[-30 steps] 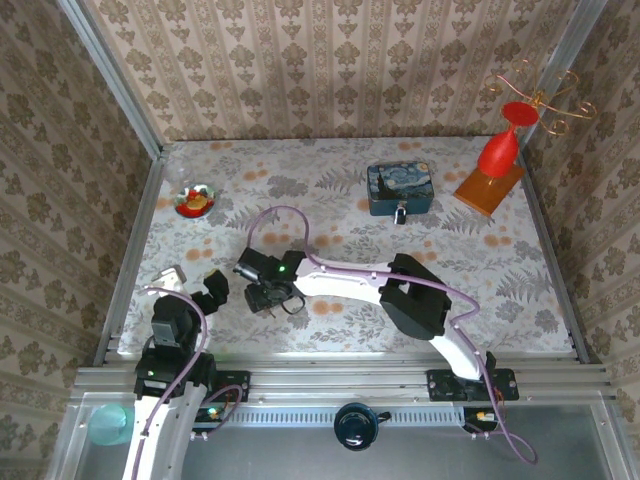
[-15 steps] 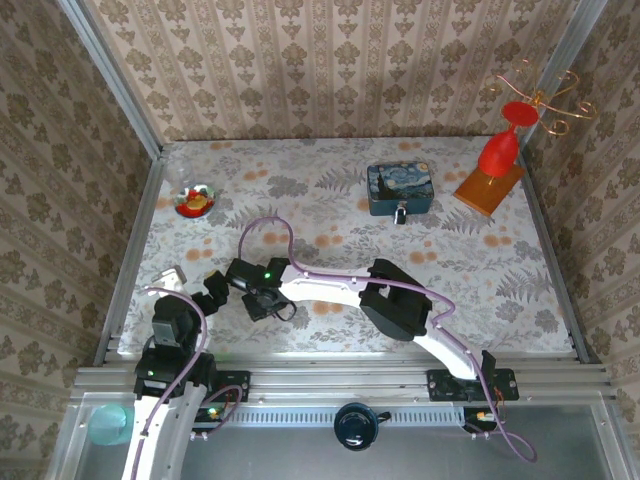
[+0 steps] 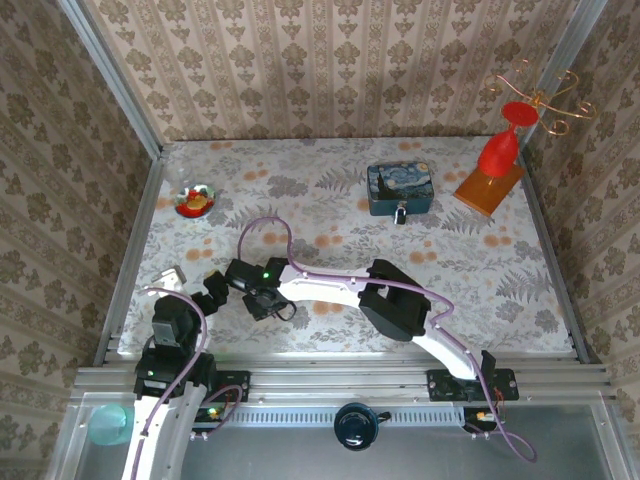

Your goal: Unlock a padlock with a key

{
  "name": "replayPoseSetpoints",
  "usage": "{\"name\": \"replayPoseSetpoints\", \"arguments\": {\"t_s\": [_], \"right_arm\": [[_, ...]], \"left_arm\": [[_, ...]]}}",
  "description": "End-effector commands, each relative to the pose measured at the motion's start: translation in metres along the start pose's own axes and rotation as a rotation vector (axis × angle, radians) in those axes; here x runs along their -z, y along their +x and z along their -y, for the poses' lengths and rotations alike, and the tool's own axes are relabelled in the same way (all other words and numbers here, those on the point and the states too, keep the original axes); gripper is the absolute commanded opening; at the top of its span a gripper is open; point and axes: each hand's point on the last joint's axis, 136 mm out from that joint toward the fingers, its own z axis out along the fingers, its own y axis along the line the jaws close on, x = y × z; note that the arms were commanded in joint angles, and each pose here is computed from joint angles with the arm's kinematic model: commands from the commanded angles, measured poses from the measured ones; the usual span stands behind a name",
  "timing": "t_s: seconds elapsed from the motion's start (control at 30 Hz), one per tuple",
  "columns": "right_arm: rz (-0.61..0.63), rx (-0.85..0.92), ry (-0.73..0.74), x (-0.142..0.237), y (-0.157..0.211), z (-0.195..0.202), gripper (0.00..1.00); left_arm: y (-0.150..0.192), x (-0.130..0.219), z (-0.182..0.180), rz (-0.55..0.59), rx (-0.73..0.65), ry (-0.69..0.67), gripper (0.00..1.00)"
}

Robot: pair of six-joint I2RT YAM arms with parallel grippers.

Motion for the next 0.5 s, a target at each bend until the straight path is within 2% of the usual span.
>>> {"name": "replayPoseSetpoints", "arguments": {"t_s": [0.0,0.17,0.37,0.47], "right_arm": [[-0.029,0.022,0.083,-0.018,0.009,0.013,0.37],[-0.042,0.010,0.084,-0.029,0.009,0.017,0.38],[-0.007,0.021,0.148,-0.019,0.003,0.031,0.29],[0.026,0.015,0.097,-0.007,-0.002,0.026,0.27]], "left_arm": [[-0.013,0.008,0.001,0.041,0.018,-0.003,1.00],[-0.013,0.008,-0.001,0.042,0.019,-0.015,1.00],[-0.013,0.008,-0.002,0.043,0.015,-0.019,1.00],[-0.012,0.007,-0.003,0.042,0.016,-0.021,1.00]]}}
